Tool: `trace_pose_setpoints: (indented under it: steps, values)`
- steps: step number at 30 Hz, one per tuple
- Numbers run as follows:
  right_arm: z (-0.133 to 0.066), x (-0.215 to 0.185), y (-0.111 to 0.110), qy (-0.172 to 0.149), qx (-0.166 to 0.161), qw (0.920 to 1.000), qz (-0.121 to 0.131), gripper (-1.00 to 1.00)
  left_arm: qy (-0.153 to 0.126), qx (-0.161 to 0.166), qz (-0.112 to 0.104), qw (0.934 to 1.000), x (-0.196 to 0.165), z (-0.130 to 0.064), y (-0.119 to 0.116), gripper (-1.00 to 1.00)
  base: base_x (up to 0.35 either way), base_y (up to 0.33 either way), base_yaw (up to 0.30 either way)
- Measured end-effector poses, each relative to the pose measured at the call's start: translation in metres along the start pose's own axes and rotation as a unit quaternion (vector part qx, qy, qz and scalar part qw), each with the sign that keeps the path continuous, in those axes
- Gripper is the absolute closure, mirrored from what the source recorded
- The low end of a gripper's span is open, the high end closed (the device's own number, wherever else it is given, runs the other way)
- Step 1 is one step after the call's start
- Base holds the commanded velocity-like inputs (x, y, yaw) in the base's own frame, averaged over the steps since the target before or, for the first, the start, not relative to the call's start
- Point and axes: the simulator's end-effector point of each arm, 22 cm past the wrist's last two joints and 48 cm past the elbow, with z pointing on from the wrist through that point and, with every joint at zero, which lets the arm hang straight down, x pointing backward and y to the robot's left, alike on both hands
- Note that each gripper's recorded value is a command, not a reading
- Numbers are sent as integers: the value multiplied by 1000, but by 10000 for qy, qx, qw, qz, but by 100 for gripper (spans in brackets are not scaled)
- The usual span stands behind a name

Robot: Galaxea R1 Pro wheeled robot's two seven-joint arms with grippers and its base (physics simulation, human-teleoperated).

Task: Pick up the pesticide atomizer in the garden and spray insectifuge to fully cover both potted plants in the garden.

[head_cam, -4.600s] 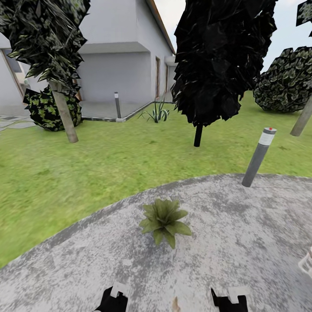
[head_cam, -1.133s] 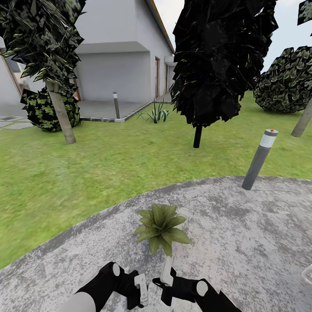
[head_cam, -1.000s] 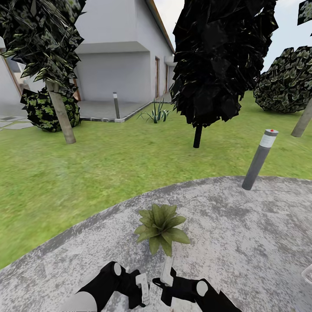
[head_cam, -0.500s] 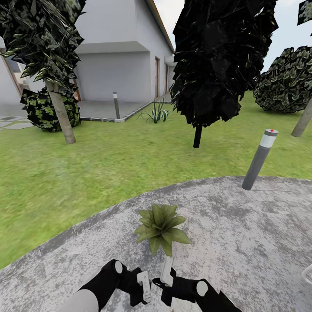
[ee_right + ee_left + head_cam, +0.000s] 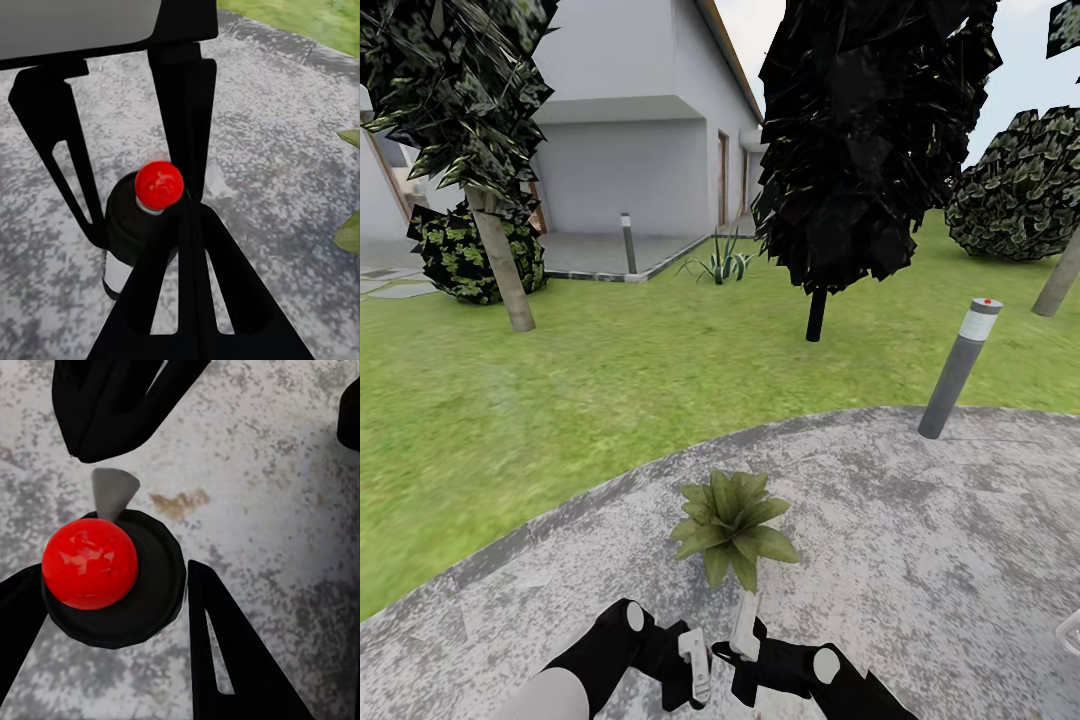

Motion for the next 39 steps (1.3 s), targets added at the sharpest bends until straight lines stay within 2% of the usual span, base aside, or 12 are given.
trace_pose_setpoints:
  steps: [18, 22, 25, 31, 35, 36, 39]
  values:
    - [0, 0, 0, 0, 0, 10000, 0, 100, -92, 8, -29, 10000, -8, 1, -1, 100, 0, 0, 0]
    - [0, 0, 0, 0, 0, 10000, 0, 100, 2, 4, -38, 10000, 3, -1, 0, 100, 0, 0, 0]
    - [0, 0, 0, 2, -2, 10000, 1, 100, 189, -52, -68, 9998, 27, -8, 6, 100, 0, 0, 0]
    - [-2, 4, -1, 34, 2, 10000, 3, 100, 667, -244, -265, 9971, 99, -38, 23, 100, 0, 0, 0]
    - [-5, 9, -2, 77, 19, 10000, 16, 100, 871, -355, -364, 9949, 132, -56, 32, 100, 0, 0, 0]
    - [-5, 9, -3, 83, 22, 10000, 18, -100, 887, -368, -375, 9947, 135, -58, 33, 100, 0, 0, 0]
    - [-12, 18, -7, 160, 62, 9999, 13, -100, 913, -391, -389, 9943, 139, -61, 35, 100, 0, 0, 0]
